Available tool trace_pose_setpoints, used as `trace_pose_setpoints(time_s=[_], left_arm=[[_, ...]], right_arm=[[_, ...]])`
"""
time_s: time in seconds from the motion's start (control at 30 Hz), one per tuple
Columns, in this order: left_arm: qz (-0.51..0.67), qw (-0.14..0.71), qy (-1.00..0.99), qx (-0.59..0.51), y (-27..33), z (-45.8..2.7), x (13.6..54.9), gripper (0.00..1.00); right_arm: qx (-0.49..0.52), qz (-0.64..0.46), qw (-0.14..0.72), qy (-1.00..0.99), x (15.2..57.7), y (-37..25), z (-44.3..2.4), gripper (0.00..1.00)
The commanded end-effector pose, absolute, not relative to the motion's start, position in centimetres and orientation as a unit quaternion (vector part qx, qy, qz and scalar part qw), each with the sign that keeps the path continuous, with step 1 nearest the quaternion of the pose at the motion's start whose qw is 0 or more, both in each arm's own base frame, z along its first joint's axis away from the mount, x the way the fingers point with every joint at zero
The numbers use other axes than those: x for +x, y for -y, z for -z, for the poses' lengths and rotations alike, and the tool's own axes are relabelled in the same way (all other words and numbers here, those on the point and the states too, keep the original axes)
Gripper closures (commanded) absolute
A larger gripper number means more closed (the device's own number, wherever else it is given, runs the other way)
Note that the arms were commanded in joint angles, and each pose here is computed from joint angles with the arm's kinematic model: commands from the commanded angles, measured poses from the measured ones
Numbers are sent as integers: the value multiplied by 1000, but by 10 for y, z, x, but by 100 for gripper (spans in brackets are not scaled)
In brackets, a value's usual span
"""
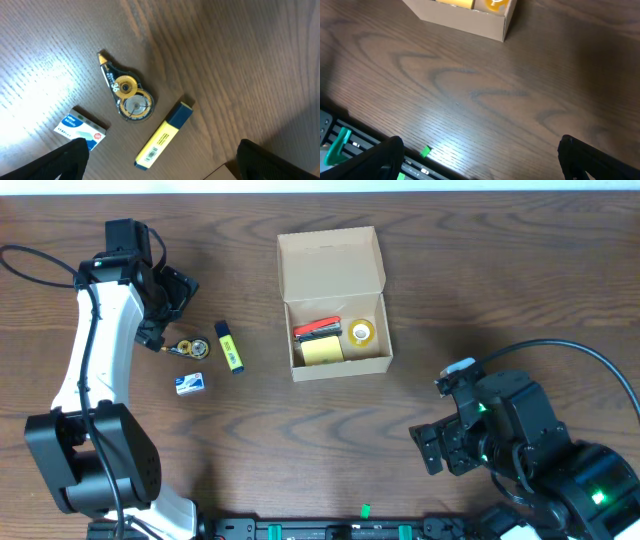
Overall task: Pack container
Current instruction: 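Lower the left gripper onto the correction tape dispenser and grasp it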
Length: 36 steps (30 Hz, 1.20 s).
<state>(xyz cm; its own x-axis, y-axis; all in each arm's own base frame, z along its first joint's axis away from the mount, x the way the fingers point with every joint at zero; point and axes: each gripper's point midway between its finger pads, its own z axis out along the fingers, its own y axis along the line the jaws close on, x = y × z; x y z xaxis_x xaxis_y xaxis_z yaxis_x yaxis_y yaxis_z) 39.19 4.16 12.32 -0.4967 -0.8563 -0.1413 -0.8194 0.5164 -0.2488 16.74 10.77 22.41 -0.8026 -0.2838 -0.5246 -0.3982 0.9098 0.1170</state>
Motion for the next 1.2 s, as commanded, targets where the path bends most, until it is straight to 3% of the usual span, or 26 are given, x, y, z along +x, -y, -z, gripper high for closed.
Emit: trace_pose_setpoints(time_s=[0.0, 0.2, 0.3, 0.53, 1.17], left_arm=[[78, 137, -855, -494, -46, -129, 400, 5], [63, 139, -855, -495, -51, -128, 397, 5], [31, 127, -838, -530, -59, -125, 384, 0], [-7, 122, -812, -570, -71, -122, 372, 4], [23, 109, -734, -669, -56, -64, 364, 0]], right_arm=[[-184, -112, 256, -942, 166, -108, -224, 1], [-184, -112, 256, -942, 166, -108, -224, 1], [-184, -112, 256, -942, 166, -108, -224, 1], [-184, -112, 256, -942, 166, -108, -224, 1], [-184, -112, 256, -942, 166, -108, -224, 1]])
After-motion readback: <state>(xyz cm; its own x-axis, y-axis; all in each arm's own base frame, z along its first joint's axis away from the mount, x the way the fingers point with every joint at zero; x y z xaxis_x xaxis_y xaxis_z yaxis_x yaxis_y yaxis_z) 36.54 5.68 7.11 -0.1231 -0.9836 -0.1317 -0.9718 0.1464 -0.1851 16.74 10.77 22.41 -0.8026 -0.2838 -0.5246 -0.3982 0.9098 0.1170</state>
